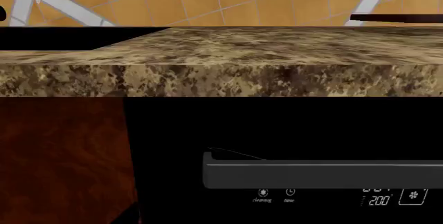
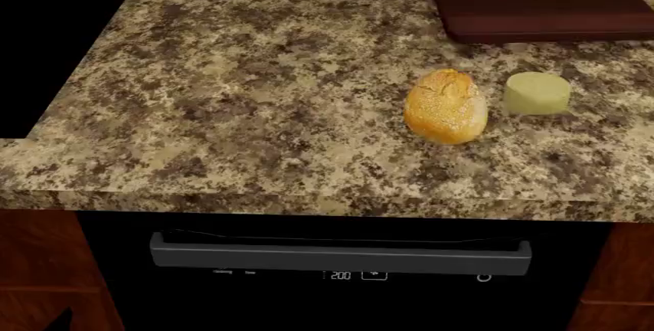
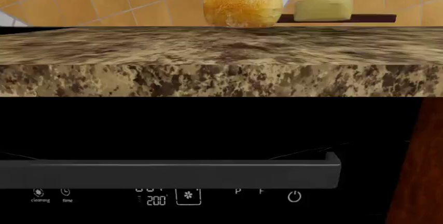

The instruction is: Place the bread and cheese on the cutting board.

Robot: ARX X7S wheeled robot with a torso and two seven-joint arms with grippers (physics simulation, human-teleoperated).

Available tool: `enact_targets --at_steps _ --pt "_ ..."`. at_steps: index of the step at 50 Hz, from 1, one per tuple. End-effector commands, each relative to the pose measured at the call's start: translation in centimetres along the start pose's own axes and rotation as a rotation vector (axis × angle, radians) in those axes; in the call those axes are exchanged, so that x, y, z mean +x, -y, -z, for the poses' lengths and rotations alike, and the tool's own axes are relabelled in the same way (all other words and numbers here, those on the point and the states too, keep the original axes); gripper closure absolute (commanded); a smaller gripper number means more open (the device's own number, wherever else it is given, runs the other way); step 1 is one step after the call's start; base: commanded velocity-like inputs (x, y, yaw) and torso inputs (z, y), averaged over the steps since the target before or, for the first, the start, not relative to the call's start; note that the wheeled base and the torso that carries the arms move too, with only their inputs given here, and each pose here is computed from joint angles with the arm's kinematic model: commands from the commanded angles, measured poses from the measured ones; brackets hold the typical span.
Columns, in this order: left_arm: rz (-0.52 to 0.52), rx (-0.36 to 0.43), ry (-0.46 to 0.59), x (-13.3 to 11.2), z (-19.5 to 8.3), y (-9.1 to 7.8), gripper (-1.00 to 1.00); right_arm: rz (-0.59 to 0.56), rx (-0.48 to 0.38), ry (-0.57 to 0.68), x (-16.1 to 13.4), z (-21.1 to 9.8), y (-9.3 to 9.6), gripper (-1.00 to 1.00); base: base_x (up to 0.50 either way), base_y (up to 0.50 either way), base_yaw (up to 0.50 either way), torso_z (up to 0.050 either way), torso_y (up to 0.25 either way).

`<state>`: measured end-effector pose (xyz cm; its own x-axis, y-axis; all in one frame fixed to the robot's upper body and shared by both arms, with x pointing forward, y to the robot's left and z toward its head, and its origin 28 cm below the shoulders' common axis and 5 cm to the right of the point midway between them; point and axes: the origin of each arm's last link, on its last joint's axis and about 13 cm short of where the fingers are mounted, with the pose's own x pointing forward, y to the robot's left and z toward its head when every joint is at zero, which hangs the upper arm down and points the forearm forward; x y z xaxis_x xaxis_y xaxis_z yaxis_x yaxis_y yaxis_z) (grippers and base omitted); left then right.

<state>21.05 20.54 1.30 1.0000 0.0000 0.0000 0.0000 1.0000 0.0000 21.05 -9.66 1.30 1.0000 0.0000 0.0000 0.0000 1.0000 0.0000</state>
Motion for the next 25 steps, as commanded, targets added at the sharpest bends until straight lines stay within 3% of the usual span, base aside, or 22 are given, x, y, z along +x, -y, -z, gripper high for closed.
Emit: enact_targets --at_steps 1,3,5,7,8,10,11,12,25 --pt "0.000 0.000 0.000 0.0 0.0 0.0 -1.00 0.000 0.000 0.000 0.0 0.0 0.0 -1.00 0.00 0.00 0.00 0.000 0.000" --pt "-0.009 0.026 0.023 0.1 -0.1 0.1 -1.00 0.017 0.014 -0.019 0.3 0.2 0.2 -1.00 0.00 0.00 0.00 0.000 0.000" --pt "0.067 -0.012 0.050 -0.4 -0.1 0.2 -1.00 0.026 0.018 -0.019 0.4 0.2 0.3 -1.00 0.00 0.00 0.00 0.025 0.000" --pt "0.075 -0.024 0.046 -0.5 -0.1 0.2 -1.00 0.032 0.021 -0.019 0.4 0.1 0.3 -1.00 0.00 0.00 0.00 0.050 0.000" --pt "0.029 -0.053 0.193 3.0 -5.6 -0.4 -1.00 0.123 0.097 0.132 3.9 -5.7 2.6 -1.00 0.00 0.00 0.00 0.050 0.000" --pt "0.068 -0.061 0.238 2.2 -10.7 -0.2 -1.00 0.061 0.093 0.186 3.3 -10.9 1.8 -1.00 0.00 0.00 0.00 0.050 0.000" --pt "0.074 -0.055 0.326 1.0 -13.0 -0.3 -1.00 0.044 0.097 0.225 2.0 -12.9 1.6 -1.00 0.00 0.00 0.00 0.050 0.000" --pt "0.062 -0.057 0.332 0.9 -13.0 -0.5 -1.00 0.040 0.100 0.287 1.4 -13.6 1.7 -1.00 0.00 0.00 0.00 0.050 0.000" --pt "0.055 -0.050 0.345 0.6 -13.4 -1.0 -1.00 0.038 0.094 0.294 1.0 -14.1 1.7 -1.00 0.00 0.00 0.00 0.050 0.000"
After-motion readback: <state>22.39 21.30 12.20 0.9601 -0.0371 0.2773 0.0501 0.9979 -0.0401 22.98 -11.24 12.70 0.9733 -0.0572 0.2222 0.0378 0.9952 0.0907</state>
